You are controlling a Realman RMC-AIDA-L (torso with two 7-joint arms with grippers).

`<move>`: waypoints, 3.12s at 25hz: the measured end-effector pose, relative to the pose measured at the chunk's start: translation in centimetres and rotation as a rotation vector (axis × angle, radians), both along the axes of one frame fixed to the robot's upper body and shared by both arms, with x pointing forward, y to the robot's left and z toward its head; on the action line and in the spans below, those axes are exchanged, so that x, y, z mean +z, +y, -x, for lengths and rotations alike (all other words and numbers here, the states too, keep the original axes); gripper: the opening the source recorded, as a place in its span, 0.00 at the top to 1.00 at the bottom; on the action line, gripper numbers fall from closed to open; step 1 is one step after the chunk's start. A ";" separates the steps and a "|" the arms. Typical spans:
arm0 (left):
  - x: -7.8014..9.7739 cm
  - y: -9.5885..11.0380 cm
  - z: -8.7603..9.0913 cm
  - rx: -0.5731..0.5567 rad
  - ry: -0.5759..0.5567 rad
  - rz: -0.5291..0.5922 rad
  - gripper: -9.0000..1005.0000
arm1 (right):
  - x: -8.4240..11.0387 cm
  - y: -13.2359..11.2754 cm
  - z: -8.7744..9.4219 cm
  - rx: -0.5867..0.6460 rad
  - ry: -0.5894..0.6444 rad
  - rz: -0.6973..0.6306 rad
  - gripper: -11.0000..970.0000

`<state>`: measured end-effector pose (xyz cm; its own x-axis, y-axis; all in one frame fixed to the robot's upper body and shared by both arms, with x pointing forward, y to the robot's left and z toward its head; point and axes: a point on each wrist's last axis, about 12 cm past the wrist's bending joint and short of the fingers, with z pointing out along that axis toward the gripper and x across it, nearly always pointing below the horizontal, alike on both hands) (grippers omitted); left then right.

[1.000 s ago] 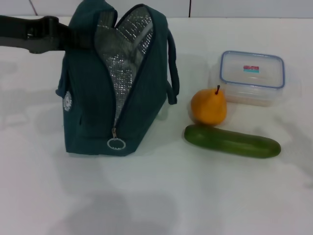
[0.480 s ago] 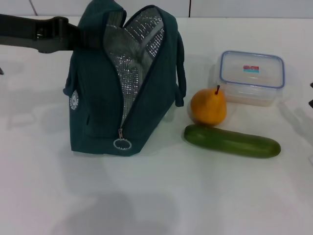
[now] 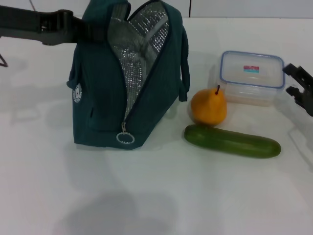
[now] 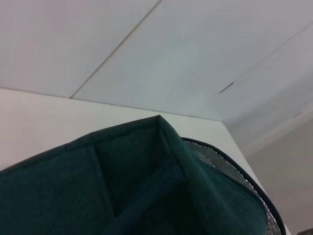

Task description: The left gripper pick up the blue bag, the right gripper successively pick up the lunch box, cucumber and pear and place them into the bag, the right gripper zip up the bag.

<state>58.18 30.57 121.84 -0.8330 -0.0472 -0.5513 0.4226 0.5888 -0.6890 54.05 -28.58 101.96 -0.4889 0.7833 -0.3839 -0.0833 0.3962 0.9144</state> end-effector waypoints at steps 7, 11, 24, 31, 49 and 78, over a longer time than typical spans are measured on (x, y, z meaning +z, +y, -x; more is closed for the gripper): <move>0.3 -0.3 -0.3 -0.008 -0.015 -0.004 0.95 | 0.6 1.1 -1.9 0.005 0.010 0.012 0.10; 0.4 -0.4 -0.4 -0.008 -0.017 -0.003 0.95 | 1.0 1.2 -2.3 -0.006 -0.002 0.004 0.11; 0.4 -0.8 -0.4 -0.020 -0.025 -0.002 0.95 | 1.3 1.1 -2.2 0.007 -0.041 0.017 0.13; 0.2 -0.9 -0.2 -0.028 -0.022 -0.006 0.95 | 1.2 0.9 -2.0 0.005 -0.048 0.027 0.27; 0.1 -1.1 -0.1 -0.044 -0.027 -0.007 0.95 | 1.3 0.9 -2.1 0.009 -0.059 0.044 0.89; 0.0 -1.3 0.0 -0.056 -0.022 -0.014 0.95 | 5.1 -2.2 0.2 -0.067 -0.362 -0.211 0.89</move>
